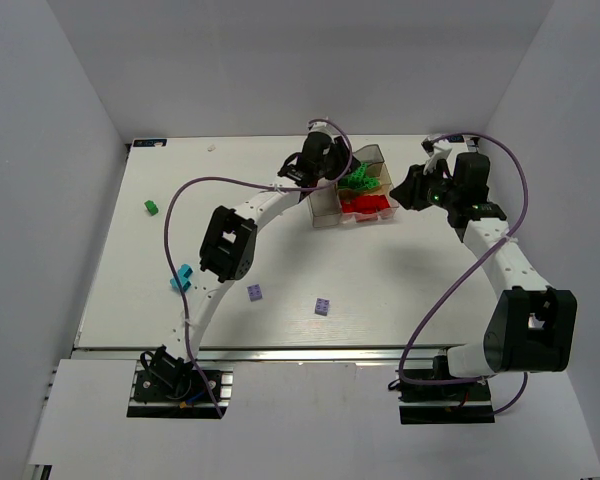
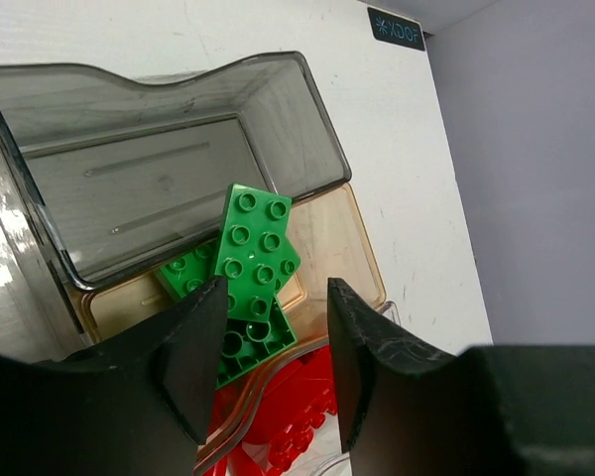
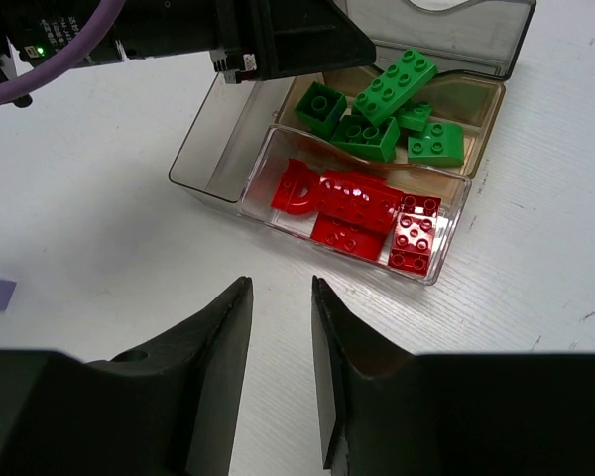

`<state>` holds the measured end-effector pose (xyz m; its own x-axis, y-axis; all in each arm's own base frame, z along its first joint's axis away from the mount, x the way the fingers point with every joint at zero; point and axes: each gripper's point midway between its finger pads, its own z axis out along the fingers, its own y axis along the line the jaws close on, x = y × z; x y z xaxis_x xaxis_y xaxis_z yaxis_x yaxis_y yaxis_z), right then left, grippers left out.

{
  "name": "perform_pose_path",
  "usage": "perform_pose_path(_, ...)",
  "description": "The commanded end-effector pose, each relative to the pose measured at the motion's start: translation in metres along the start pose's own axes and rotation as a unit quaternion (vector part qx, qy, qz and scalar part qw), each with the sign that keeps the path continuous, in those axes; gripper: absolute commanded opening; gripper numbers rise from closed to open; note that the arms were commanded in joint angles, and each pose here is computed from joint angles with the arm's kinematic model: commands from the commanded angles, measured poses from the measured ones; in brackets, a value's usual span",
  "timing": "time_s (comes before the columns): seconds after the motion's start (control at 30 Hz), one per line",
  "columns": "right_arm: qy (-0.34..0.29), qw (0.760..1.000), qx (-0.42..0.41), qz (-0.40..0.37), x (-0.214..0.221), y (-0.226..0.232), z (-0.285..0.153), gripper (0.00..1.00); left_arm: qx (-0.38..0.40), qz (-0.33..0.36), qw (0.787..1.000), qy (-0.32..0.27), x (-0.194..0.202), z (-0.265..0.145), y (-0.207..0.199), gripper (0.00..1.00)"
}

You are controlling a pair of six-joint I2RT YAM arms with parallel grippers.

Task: Sort the legos into containers by color

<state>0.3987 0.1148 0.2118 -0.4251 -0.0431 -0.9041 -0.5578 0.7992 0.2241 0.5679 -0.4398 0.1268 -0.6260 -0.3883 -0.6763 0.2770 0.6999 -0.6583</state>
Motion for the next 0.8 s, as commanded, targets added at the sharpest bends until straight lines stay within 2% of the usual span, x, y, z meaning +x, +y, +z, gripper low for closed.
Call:
perform_pose_path(0.0, -0.032, 0.999, -0.007, -0.026, -0.02, 0.006, -0.009, 0.37, 0.042, 0.026, 0.996, -0.08, -0.085, -0.043, -0.059, 0.53)
perform_pose_path(0.03, -0.033, 0.999, -0.009, -0.028, -0.021, 0.007, -0.009, 0.38, 0.046, 0.03, 0.994, -0.091, -0.099, -0.057, -0.071, 0.48)
perform_pose_path(0.1, -0.034, 0.999, -0.012, -0.036, -0.021, 0.008, -0.009, 0.39, 0.019, 0.027, 0.994, -0.107, -0.119, -0.075, -0.059, 0.36)
perform_pose_path(0.13, -0.034, 0.999, -0.017, -0.039, -0.021, 0.01, -0.009, 0.41, -0.02, 0.022, 0.994, -0.103, -0.111, -0.078, -0.032, 0.29)
perform_pose_path(0.17, -0.033, 0.998, -0.022, -0.047, -0.02, 0.011, -0.009, 0.44, -0.03, 0.018, 0.991, -0.129, -0.135, -0.103, -0.037, 0.16)
perform_pose_path(0.2, -0.034, 0.998, -0.026, -0.051, -0.021, 0.011, -0.009, 0.47, -0.054, 0.01, 0.989, -0.136, -0.146, -0.116, -0.018, 0.12)
perform_pose_path(0.23, -0.035, 0.997, -0.036, -0.057, -0.022, 0.014, -0.009, 0.59, -0.092, -0.008, 0.988, -0.12, -0.133, -0.123, 0.012, 0.1)
perform_pose_path(0.27, -0.035, 0.997, -0.041, -0.063, -0.022, 0.016, -0.008, 0.7, -0.111, -0.021, 0.986, -0.123, -0.143, -0.146, 0.018, 0.1)
perform_pose_path(0.3, -0.035, 0.996, -0.044, -0.066, -0.021, 0.016, -0.008, 0.82, -0.148, -0.037, 0.979, -0.133, -0.154, -0.162, 0.049, 0.11)
perform_pose_path(0.33, -0.033, 0.995, -0.057, -0.069, -0.02, 0.02, -0.007, 0.89, -0.186, -0.062, 0.973, -0.118, -0.139, -0.172, 0.08, 0.17)
perform_pose_path(0.37, -0.031, 0.995, -0.063, -0.07, -0.018, 0.022, -0.007, 0.89, -0.21, -0.078, 0.967, -0.118, -0.143, -0.195, 0.092, 0.35)
perform_pose_path(0.43, -0.031, 0.993, -0.085, -0.08, -0.016, 0.029, -0.006, 0.89, -0.263, -0.111, 0.949, -0.133, -0.153, -0.23, 0.138, 0.5)
perform_pose_path(0.47, -0.032, 0.992, -0.092, -0.084, -0.016, 0.031, -0.006, 0.89, -0.299, -0.119, 0.939, -0.118, -0.137, -0.244, 0.165, 0.55)
perform_pose_path(0.5, -0.028, 0.991, -0.103, -0.083, -0.012, 0.034, -0.004, 0.89, -0.311, -0.122, 0.934, -0.13, -0.144, -0.263, 0.169, 0.62)
perform_pose_path(0.53, -0.028, 0.99, -0.11, -0.083, -0.012, 0.036, -0.004, 0.89, -0.35, -0.125, 0.917, -0.142, -0.147, -0.283, 0.195, 0.67)
perform_pose_path(0.6, -0.02, 0.991, -0.113, -0.072, -0.009, 0.035, 0.0, 0.89, -0.396, -0.134, 0.899, -0.133, -0.143, -0.31, 0.218, 0.72)
perform_pose_path(0.77, -0.01, 0.992, -0.113, -0.057, -0.006, 0.032, 0.007, 0.82, -0.518, -0.159, 0.833, -0.117, -0.132, -0.378, 0.287, 0.77)
